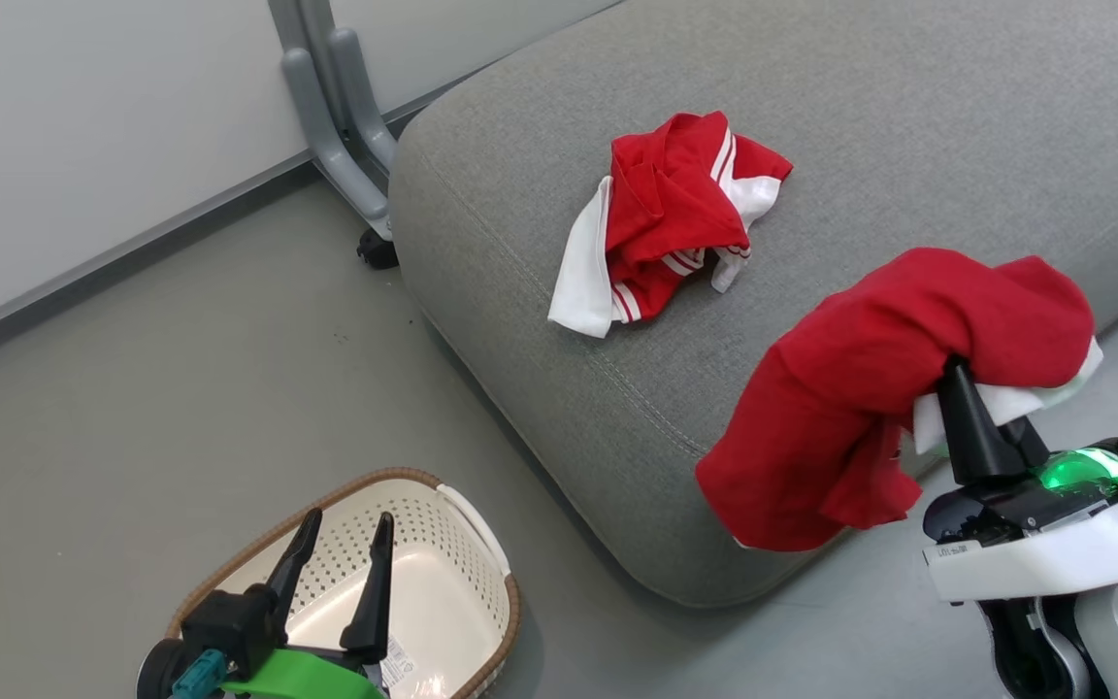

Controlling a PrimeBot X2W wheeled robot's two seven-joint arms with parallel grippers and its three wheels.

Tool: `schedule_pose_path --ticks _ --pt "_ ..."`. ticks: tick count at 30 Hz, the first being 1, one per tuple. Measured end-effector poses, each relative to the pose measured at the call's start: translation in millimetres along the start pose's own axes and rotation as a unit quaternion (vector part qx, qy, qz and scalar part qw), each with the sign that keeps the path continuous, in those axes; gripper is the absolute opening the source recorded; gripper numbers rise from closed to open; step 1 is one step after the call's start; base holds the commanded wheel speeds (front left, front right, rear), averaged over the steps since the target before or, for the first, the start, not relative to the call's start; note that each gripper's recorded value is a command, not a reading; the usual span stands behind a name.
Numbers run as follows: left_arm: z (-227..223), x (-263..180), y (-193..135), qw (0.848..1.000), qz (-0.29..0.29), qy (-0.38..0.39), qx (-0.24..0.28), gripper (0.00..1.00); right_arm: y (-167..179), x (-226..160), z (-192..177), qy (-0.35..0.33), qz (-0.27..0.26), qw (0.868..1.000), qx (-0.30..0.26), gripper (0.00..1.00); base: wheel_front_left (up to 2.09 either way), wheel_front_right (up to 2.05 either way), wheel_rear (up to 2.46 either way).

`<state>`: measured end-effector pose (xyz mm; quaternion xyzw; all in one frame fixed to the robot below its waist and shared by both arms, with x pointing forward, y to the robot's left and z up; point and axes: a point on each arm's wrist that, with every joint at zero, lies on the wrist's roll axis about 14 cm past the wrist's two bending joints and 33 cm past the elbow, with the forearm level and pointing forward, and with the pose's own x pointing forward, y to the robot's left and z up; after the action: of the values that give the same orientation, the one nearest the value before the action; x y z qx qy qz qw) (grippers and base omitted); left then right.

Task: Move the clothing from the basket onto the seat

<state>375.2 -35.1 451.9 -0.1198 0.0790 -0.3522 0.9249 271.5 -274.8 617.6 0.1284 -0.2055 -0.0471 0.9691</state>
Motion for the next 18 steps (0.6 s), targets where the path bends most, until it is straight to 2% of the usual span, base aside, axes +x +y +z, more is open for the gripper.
schedule_pose_path --ticks 8,18 --pt "-17.0 22.1 -24.1 0.998 -0.054 0.024 -0.014 1.0 -25.3 -14.7 7.0 -0.005 -0.062 0.998 -0.021 0.0 0.0 0.0 0.0" --pt "-22.6 27.0 -20.4 0.998 -0.053 0.031 -0.02 1.0 -29.1 -14.0 3.3 0.002 -0.069 0.997 -0.026 0.0 0.0 0.0 0.0"
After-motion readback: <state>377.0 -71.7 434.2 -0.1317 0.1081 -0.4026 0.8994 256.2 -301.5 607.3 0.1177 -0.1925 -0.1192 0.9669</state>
